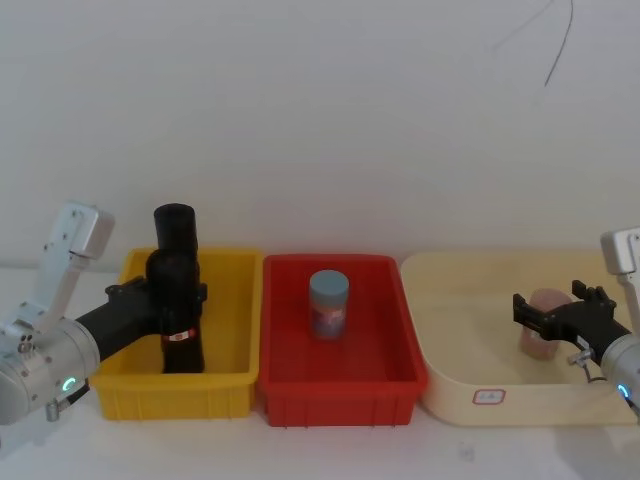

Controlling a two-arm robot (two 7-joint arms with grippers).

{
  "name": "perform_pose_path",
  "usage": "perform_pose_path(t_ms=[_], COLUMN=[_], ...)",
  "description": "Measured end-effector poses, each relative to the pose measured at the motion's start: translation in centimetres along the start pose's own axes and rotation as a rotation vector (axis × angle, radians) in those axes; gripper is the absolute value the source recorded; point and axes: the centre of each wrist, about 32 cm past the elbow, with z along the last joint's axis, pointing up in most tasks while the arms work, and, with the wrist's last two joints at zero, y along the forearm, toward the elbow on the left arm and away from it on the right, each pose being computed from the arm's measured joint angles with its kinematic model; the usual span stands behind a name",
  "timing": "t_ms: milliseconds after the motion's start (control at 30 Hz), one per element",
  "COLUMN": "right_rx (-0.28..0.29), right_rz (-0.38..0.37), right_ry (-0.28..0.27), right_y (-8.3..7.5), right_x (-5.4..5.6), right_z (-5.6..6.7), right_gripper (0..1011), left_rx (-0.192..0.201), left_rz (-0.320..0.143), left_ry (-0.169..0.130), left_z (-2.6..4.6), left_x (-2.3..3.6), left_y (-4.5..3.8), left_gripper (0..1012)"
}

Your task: Pick up the garbage bag with the one hand and transfer it to the other hand.

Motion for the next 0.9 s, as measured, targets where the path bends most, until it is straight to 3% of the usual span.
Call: perform_pose_path(t_ms=[100, 267, 900], right_rx=[0.0, 0.0, 0.0], right_rz=[0.0, 0.0, 0.0], right_ry=[0.0, 0.0, 0.0], right_y=[0.0, 0.0, 0.0], right_x=[0.0, 0.0, 0.0], right_z=[0.0, 0.0, 0.0], right_gripper=[1000, 1001, 1001], left_rx=[0.0, 0.0, -0.001], left_rz=[0.0, 0.001, 0.001], left_ry=[0.0, -0.001, -0.001], left_z=[0.01, 0.02, 0.06], left_x=[-0.01, -0.01, 0.01], left_y=[-0.01, -0.01, -0.02], left_gripper=[535, 475, 446])
